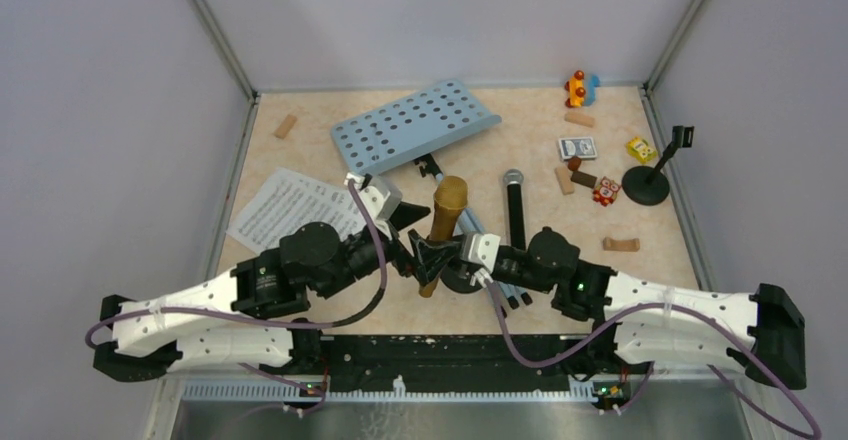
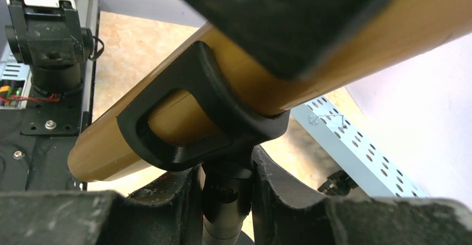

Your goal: Pack up the instrument practice props

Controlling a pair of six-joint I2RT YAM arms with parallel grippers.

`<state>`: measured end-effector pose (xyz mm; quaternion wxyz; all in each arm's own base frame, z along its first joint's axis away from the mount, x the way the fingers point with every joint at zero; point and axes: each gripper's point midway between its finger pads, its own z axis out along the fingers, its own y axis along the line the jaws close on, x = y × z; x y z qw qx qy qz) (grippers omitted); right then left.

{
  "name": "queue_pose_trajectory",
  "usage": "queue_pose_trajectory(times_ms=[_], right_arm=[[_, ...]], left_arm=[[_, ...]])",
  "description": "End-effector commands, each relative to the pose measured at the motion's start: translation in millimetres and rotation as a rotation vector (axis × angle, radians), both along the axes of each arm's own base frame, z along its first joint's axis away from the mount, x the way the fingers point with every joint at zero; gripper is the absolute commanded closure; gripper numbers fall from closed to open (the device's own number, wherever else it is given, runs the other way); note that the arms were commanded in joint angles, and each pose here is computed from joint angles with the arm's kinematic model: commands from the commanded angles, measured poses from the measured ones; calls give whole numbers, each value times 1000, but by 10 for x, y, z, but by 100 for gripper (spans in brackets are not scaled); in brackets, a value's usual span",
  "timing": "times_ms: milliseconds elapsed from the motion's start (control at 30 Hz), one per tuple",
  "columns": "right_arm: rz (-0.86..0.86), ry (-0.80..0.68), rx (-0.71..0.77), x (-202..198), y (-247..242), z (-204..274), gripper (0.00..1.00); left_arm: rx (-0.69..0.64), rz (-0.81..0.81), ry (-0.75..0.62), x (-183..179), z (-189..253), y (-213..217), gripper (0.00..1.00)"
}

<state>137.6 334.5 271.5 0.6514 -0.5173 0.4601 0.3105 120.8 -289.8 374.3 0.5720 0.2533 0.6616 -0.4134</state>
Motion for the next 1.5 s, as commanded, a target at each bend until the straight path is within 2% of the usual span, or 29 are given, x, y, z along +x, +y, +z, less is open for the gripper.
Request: queue_pose_trajectory(times_ms=[0, 133, 333, 400, 500, 700, 733, 867, 1067, 1300, 1467], right_arm=[[-73, -123, 145, 42, -8, 573, 100], [-48, -133, 151, -42, 51, 580, 100], [-20, -120, 141, -120, 138, 544, 100], [-9, -110, 129, -153, 172, 502, 100], [-24, -99, 126, -171, 177, 458, 100], [-68, -73, 118, -136, 136, 381, 100], [-70, -65, 90, -133, 134, 302, 100], [-95, -8, 35, -145, 158, 21, 100], [-66, -41, -67, -470, 316, -428, 100], [-14, 14, -52, -736, 432, -710, 100], [5, 61, -46, -845, 489, -809, 100]], left_arm=[[-109, 37, 42, 17, 117, 96, 7], [-137, 66, 37, 56, 112, 146, 14], [-99, 53, 41, 55, 4, 50, 20], [-96, 50, 41, 57, -23, 26, 26], [-111, 43, 30, 52, -14, 1, 43], [-121, 83, 2, 112, 52, 80, 95], [-129, 97, -5, 132, 82, 113, 100], [-147, 154, -44, 208, 292, 237, 100], [-199, 233, -74, 309, 767, 367, 100], [-213, 302, -121, 427, 1144, 367, 100], [-301, 392, -140, 527, 1404, 493, 100]])
